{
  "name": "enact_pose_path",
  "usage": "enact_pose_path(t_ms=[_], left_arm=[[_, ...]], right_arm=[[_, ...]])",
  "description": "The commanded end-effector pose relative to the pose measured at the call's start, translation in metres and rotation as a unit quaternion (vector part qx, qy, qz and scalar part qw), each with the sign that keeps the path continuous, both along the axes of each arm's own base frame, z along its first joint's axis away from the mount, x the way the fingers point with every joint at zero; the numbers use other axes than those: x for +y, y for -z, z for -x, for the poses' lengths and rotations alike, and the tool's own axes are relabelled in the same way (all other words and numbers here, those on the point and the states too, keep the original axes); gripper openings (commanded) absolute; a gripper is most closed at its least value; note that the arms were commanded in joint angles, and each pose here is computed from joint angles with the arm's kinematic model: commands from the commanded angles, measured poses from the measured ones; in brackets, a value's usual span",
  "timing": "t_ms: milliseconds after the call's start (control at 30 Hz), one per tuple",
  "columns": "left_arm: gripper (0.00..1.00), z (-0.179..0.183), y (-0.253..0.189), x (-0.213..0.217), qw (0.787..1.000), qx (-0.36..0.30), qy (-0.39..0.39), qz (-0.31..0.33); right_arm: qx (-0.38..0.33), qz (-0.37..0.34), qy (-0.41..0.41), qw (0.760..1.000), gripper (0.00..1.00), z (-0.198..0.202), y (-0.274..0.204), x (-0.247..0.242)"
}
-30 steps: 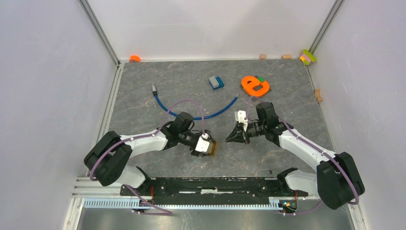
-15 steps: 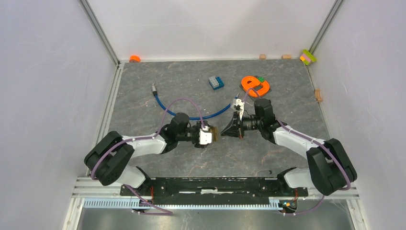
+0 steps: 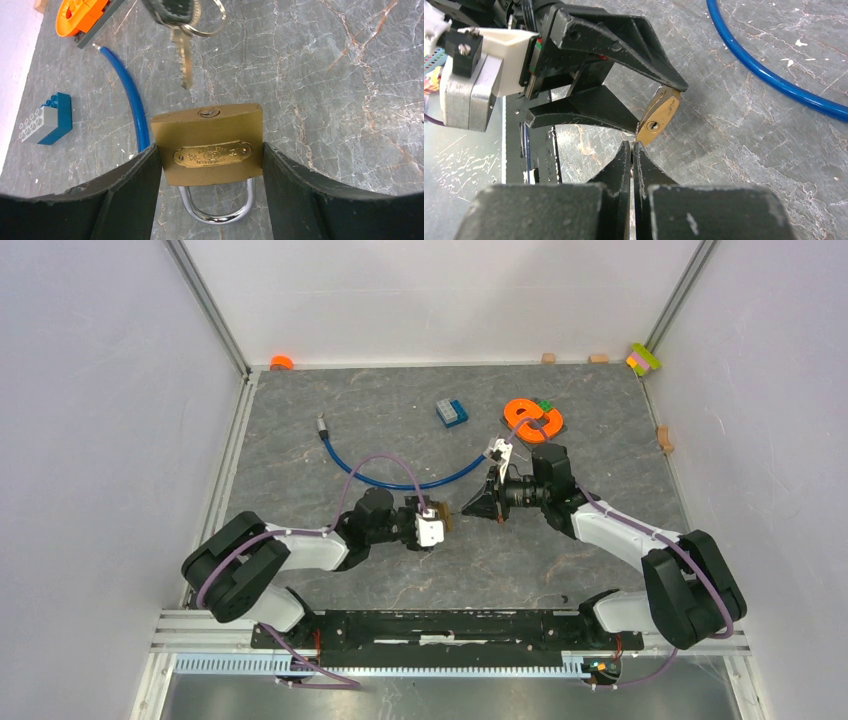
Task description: Unlock with the key
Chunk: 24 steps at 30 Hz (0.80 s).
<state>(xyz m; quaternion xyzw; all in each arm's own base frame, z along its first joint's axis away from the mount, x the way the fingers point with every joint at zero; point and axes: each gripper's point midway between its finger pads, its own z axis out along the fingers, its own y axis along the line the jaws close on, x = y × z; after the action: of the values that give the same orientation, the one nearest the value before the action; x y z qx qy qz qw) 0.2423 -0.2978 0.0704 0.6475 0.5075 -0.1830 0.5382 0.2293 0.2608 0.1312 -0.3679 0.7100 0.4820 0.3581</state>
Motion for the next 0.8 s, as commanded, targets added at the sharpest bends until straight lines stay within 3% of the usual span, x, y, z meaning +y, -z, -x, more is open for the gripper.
enact_pose_path(t_ms=[0,600,767], left_arm=[[0.02,-0.011,-0.043,-0.018,0.995,-0.075,-0.004,0.068],[0.02,0.004,-0.046,-0.02,0.989,-0.104,0.019,0.107],[0.02,0.028,-0.046,-0.023,0.983,-0.114,0.076,0.126]], right_arm=[[-0.016,0.005,0.022,1.0,0.0,-0.016,-0.011,0.002],[0.01,0.006,0.022,1.0,0.0,-0.007,0.003,0.0],[-0.016,-0.006,-0.011,1.0,0.0,0.002,-0.006,0.002]])
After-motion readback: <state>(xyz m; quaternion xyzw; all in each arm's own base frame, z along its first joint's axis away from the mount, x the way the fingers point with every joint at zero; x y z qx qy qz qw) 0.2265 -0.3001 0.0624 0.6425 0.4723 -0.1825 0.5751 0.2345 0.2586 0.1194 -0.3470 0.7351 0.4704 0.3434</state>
